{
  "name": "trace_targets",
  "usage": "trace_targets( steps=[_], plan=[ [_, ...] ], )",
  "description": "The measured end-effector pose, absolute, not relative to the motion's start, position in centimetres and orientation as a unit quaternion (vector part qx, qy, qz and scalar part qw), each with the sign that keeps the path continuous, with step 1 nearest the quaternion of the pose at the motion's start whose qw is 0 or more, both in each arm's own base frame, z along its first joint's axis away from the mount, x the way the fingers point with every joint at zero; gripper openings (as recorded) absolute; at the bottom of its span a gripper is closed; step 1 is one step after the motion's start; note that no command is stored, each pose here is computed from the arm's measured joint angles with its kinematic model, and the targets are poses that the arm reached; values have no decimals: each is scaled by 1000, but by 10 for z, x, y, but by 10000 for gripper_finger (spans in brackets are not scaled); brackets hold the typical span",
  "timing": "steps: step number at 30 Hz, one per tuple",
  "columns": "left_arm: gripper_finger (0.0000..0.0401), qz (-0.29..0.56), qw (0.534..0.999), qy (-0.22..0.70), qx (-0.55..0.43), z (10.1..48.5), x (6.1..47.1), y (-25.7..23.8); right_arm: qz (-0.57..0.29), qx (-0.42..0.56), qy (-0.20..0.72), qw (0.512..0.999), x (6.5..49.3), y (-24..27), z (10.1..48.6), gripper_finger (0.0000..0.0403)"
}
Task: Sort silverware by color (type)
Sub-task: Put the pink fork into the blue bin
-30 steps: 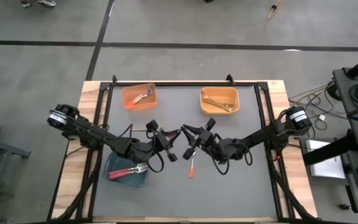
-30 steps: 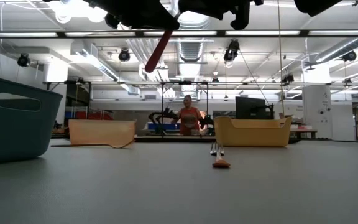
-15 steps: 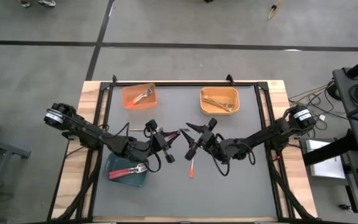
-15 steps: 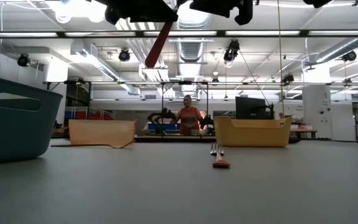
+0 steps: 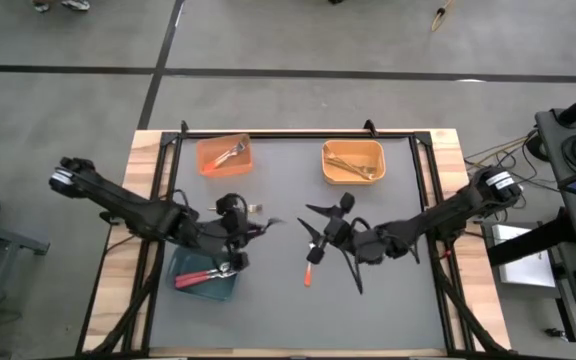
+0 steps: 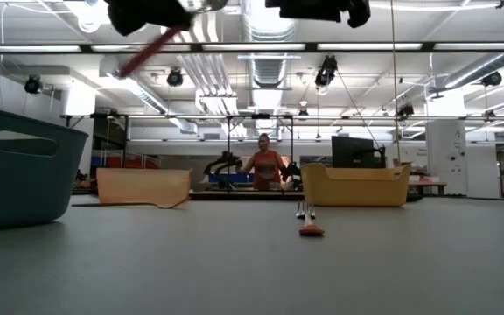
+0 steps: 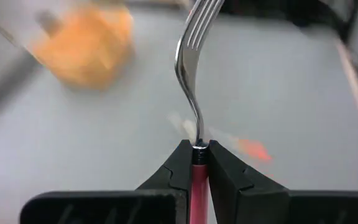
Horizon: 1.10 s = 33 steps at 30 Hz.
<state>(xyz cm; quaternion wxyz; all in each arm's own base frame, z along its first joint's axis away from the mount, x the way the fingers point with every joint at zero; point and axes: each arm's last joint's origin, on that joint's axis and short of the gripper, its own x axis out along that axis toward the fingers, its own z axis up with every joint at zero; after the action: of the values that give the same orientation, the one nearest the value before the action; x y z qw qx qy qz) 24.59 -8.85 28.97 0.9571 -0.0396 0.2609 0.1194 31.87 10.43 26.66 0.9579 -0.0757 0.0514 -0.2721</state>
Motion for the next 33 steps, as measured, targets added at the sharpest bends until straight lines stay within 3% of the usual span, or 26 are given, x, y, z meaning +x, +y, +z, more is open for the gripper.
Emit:
trace_targets(
  steps=[6, 12, 23, 33],
  plan=[
    [14, 18, 881, 458, -117, 328, 213, -102, -272, -87, 104, 953, 308, 100, 265, 169],
    [14, 9, 806, 575, -144, 342, 189, -104, -272, -83, 106, 953, 307, 99, 265, 164],
    [14, 16, 727, 661, -186, 284, 185, -107, -272, -79, 130, 950, 305, 99, 258, 162],
    [15, 8, 691, 690, -215, 246, 182, -109, -273, -83, 130, 950, 305, 99, 257, 163]
  ],
)
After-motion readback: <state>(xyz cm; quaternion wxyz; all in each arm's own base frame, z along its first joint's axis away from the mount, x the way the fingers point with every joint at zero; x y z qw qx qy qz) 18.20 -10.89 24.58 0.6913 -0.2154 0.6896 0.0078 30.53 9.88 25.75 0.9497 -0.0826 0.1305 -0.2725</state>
